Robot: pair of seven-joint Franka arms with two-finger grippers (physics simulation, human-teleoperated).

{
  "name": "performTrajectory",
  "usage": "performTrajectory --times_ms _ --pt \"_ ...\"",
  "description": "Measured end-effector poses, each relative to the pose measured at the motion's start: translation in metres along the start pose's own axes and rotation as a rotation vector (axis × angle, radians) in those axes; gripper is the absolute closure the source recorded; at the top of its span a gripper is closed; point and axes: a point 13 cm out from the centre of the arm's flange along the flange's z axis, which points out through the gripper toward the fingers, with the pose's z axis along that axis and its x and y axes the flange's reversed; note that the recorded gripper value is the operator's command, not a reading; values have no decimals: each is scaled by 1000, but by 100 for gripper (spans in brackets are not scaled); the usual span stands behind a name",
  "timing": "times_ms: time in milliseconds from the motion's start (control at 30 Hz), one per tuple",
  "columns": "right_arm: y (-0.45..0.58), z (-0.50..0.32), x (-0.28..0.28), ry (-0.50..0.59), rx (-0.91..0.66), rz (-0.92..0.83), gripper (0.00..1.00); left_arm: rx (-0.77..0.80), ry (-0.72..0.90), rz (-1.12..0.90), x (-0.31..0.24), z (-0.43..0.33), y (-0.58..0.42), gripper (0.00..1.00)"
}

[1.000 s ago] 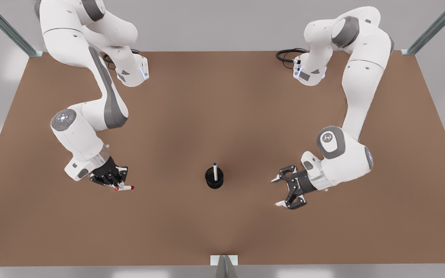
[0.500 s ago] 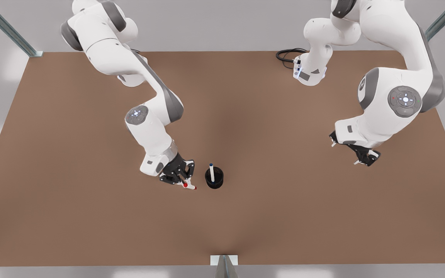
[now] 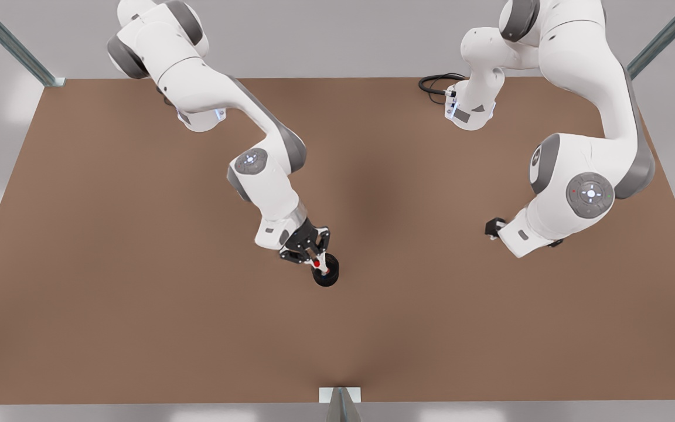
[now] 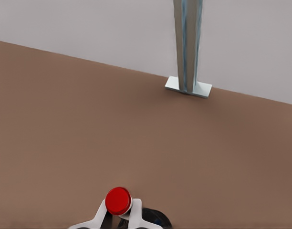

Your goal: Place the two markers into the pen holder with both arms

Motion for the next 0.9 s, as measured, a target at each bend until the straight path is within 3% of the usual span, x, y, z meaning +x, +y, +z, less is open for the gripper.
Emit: performTrajectory --times_ms 200,233,267,300,433,500,567,667,767,900 --pt "-8 27 24 41 24 9 65 9 17 -126 -1 9 -1 0" --pt "-7 31 31 52 27 8 53 14 19 -144 -1 9 -2 0" --pt "-8 36 39 67 32 8 21 17 21 -160 -1 10 -2 0" --pt "-9 41 46 78 39 3 0 19 24 -175 -1 12 -3 0" --pt "-32 12 21 35 72 29 0 24 34 -228 -2 18 -4 0" --pt "-123 -68 -34 -50 154 142 0 26 34 -249 -2 17 -5 0" --pt "-213 -155 -51 -72 248 260 0 27 24 -257 -2 11 -9 0" --pt "-280 -235 -21 13 336 383 0 41 19 -261 -2 7 -11 0" --pt "-401 -286 48 147 423 570 0 46 18 -254 -2 7 -11 0" --pt "-399 -278 64 295 388 544 0 47 17 -244 -3 8 -10 0"
